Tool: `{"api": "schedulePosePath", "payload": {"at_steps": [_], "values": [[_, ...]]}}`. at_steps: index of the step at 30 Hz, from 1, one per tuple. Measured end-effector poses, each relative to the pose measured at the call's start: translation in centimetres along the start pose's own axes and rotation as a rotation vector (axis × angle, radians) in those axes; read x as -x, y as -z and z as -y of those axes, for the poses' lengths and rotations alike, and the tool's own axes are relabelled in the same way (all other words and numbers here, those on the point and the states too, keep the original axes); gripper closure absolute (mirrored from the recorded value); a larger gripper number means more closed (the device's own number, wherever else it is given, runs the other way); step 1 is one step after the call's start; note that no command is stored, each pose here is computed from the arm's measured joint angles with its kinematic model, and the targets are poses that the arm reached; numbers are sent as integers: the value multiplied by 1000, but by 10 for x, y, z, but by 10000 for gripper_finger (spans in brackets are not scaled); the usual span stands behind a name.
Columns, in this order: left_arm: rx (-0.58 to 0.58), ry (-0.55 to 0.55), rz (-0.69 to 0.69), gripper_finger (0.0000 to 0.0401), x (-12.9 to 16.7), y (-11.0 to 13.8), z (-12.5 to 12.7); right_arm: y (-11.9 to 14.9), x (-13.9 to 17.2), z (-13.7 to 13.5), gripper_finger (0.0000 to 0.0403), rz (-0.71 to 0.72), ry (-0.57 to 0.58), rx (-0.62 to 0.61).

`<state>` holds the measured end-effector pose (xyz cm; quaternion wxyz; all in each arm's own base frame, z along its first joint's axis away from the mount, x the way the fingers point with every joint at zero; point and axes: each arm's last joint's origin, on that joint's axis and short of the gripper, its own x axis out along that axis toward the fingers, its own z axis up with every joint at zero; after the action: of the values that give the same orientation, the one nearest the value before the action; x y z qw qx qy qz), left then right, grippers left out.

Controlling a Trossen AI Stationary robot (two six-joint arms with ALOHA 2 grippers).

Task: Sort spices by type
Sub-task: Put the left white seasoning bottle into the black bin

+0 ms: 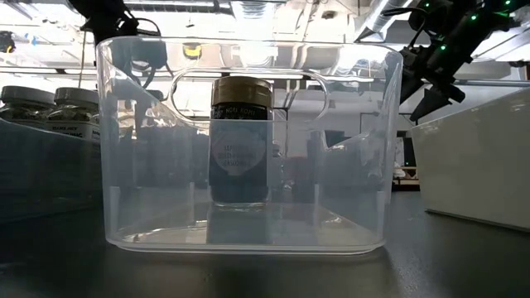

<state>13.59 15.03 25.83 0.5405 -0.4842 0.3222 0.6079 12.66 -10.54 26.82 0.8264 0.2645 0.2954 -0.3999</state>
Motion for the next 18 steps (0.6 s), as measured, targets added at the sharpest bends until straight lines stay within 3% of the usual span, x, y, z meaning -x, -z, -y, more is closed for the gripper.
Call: {"api": "schedulePosePath", "payload": {"at_steps": [18], "values": [[-29,-86,-34,79,-37,-14,13,1,0,-1,39,-20,-46,10]]}}
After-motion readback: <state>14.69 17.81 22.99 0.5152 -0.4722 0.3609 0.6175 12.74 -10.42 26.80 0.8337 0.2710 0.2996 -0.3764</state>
